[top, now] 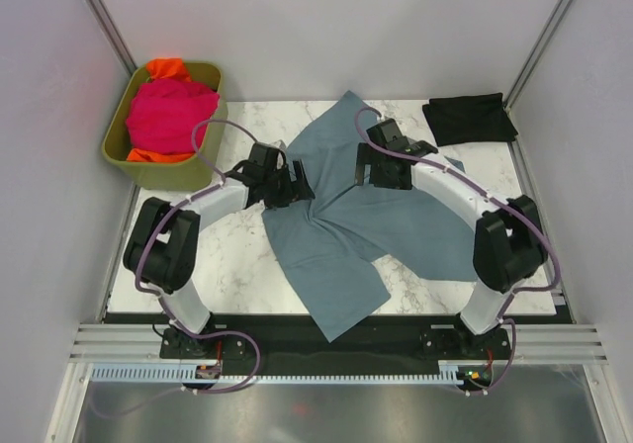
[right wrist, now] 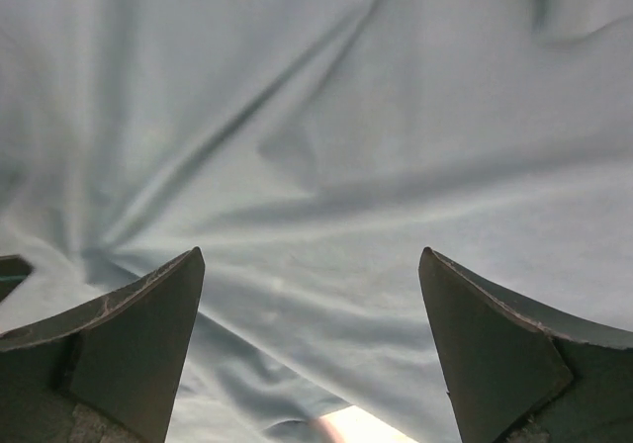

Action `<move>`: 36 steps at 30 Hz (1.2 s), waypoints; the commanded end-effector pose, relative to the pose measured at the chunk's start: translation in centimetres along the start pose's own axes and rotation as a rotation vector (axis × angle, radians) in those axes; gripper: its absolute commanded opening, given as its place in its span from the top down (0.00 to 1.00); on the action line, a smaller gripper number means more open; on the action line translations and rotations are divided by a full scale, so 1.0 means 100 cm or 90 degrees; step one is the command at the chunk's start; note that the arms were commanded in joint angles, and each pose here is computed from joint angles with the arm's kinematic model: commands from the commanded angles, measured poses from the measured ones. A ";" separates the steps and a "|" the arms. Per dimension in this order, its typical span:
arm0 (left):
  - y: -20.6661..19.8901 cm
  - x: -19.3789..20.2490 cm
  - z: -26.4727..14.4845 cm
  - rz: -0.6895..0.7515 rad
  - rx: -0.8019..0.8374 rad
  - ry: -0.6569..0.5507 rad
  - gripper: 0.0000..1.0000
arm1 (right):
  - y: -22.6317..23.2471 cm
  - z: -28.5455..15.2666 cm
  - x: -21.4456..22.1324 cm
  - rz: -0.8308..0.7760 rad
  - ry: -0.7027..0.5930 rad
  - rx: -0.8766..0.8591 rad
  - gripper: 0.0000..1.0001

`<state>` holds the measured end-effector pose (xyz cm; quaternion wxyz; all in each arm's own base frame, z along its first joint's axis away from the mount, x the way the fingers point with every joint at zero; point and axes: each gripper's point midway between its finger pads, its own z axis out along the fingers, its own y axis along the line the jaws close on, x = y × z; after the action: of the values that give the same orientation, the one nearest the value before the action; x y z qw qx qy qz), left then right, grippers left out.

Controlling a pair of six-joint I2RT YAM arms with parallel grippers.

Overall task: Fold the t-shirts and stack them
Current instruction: Flatten the tshirt out

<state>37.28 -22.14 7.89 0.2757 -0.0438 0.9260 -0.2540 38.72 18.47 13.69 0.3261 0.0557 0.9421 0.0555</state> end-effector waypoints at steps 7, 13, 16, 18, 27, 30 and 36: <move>0.060 0.050 -0.005 -0.045 -0.119 0.014 0.09 | -0.060 0.073 0.038 0.087 0.121 -0.004 0.02; 0.095 0.068 -0.031 -0.058 -0.183 0.013 0.09 | -0.118 0.085 0.066 0.182 0.163 0.052 0.02; 0.115 0.067 -0.052 -0.090 -0.202 -0.007 0.08 | -0.138 0.085 0.083 0.216 0.181 0.075 0.02; 0.137 0.068 -0.069 -0.120 -0.260 -0.035 0.07 | -0.148 0.082 0.092 0.230 0.184 0.099 0.02; 0.135 0.046 -0.123 -0.147 -0.229 -0.147 0.04 | -0.138 0.061 0.087 0.239 0.154 0.069 0.02; 0.121 0.029 -0.138 -0.127 -0.215 -0.162 0.06 | -0.126 0.040 0.050 0.190 0.108 0.057 0.02; 0.064 0.003 -0.163 -0.024 -0.099 -0.168 0.08 | -0.123 0.010 -0.025 0.131 -0.004 0.094 0.02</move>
<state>28.27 -7.37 11.91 0.3561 -0.1900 0.9041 -0.1403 37.79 7.48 7.27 0.2440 0.1883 0.9501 0.0478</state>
